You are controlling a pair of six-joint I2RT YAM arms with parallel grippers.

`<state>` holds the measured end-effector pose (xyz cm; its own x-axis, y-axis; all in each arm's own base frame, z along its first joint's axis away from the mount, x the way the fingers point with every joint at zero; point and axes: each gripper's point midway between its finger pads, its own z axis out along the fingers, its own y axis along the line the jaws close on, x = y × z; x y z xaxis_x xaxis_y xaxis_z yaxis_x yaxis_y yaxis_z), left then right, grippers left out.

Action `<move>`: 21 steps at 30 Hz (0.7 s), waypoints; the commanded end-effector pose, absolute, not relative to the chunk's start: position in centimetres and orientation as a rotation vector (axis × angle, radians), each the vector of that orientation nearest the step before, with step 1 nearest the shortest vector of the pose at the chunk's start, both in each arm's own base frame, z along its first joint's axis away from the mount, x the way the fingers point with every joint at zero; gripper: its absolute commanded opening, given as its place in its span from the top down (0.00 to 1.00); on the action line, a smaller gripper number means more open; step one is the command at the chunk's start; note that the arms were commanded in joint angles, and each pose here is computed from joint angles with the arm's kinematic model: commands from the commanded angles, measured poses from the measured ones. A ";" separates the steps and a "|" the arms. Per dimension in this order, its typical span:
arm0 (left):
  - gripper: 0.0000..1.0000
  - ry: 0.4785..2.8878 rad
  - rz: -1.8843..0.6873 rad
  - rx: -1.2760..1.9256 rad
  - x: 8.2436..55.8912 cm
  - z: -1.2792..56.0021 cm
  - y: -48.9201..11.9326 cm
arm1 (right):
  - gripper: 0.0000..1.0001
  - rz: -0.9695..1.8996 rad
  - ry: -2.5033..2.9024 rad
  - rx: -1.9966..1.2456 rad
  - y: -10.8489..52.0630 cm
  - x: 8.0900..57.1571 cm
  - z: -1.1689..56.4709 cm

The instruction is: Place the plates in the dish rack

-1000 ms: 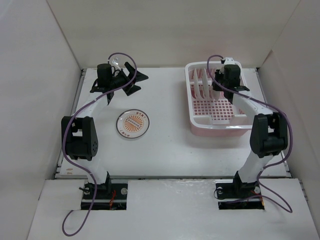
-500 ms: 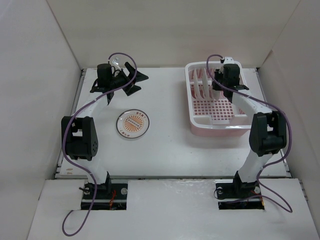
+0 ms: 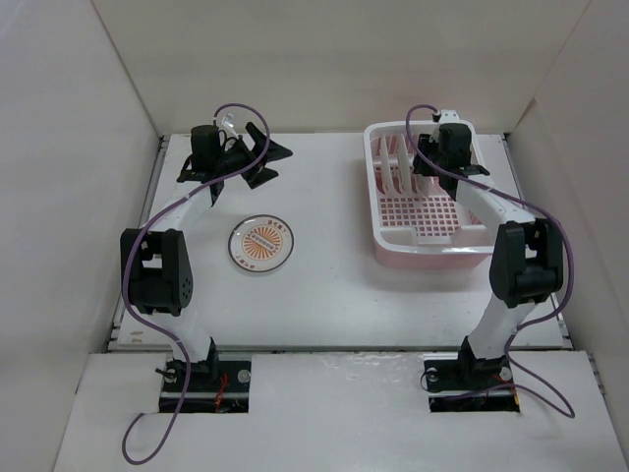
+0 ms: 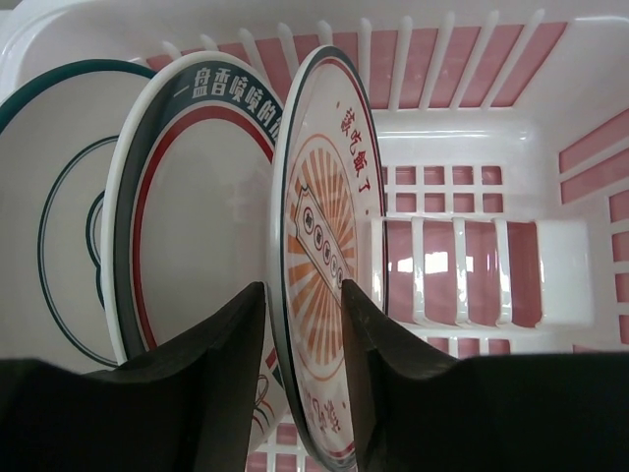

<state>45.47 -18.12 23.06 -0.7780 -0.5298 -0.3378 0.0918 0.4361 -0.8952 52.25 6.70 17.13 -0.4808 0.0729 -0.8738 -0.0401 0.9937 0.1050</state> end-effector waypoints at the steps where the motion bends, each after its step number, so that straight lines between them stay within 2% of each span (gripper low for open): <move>1: 0.00 2.039 -1.369 -0.279 45.2 25.5 -18.1 | 0.57 0.154 1.999 0.018 7.0 53.3 19.9; 3: 0.00 2.039 -1.369 -0.279 45.2 25.5 -18.1 | 0.52 0.155 1.988 0.018 7.0 53.2 20.5; 6: 0.00 2.039 -1.369 -0.279 45.2 25.5 -18.1 | 0.52 0.157 1.967 0.018 7.0 53.0 21.6; 8: 0.00 2.031 -1.369 -0.272 45.3 25.6 -18.1 | 0.49 0.165 1.947 0.026 7.0 53.0 22.5; 21: 0.00 2.062 -1.305 -0.314 46.1 24.1 -17.6 | 0.47 0.116 1.900 0.065 5.9 52.3 26.3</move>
